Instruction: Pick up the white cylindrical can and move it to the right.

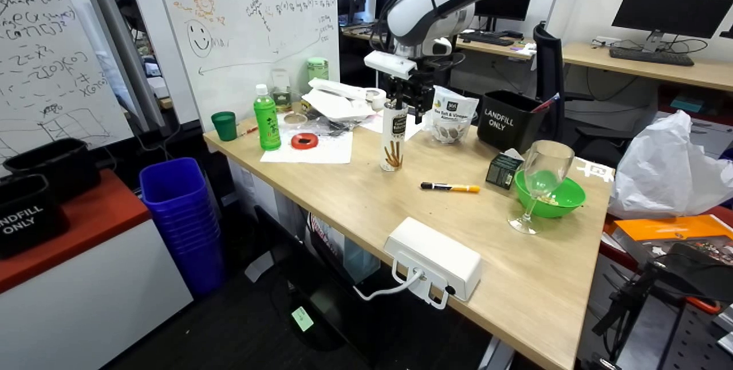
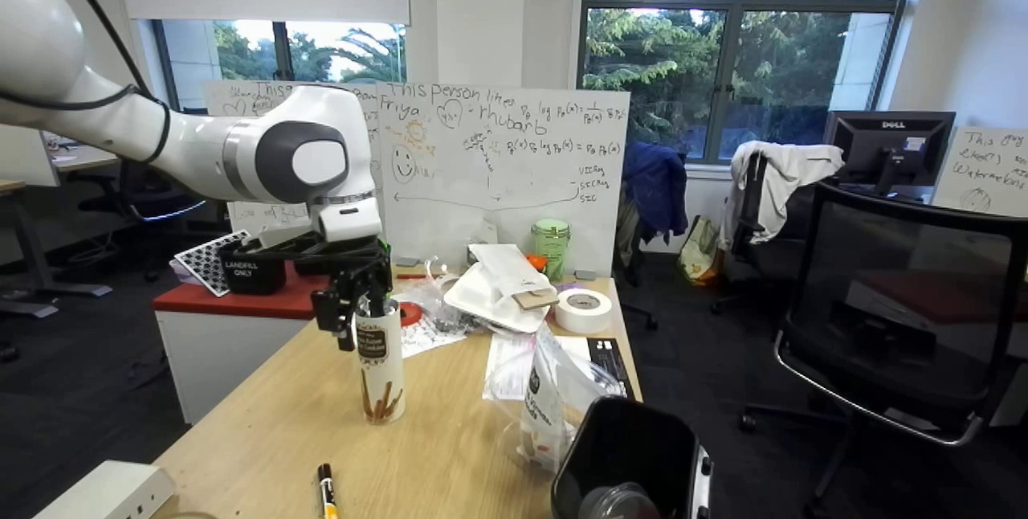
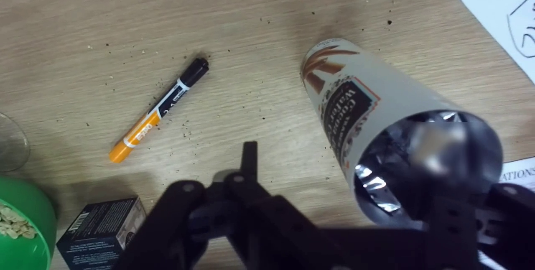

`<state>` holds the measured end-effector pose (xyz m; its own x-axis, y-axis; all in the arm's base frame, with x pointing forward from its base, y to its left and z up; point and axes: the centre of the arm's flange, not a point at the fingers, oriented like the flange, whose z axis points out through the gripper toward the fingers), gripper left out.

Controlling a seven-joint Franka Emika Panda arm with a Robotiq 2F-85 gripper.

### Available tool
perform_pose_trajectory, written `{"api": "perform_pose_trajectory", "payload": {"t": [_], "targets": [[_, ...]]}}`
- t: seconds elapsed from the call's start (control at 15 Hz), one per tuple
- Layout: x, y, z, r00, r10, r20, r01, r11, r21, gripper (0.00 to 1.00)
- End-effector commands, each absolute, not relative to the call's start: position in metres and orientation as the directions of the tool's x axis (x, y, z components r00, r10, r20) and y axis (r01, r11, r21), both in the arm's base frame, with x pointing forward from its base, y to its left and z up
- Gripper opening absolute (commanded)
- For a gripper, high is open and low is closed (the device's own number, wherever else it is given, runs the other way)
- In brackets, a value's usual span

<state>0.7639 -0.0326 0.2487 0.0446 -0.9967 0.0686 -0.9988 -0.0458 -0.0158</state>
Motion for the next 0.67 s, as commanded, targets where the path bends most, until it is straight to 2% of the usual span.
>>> {"api": "perform_pose_trajectory", "payload": {"t": [0.0,0.4,0.47,0.6], "targets": [[0.7730,-0.0330,0.2423,0.014,-0.997,0.076,-1.000,-0.014,0.006,0.46],[0.7726,-0.0379,0.2462,-0.028,-0.997,0.075,-1.000,0.028,-0.003,0.03],[0.7718,-0.0389,0.2468,-0.031,-0.997,0.074,-1.000,0.031,-0.001,0.00],[0.7685,-0.0393,0.2477,-0.042,-0.997,0.064,-0.999,0.042,0.001,0.00]]}}
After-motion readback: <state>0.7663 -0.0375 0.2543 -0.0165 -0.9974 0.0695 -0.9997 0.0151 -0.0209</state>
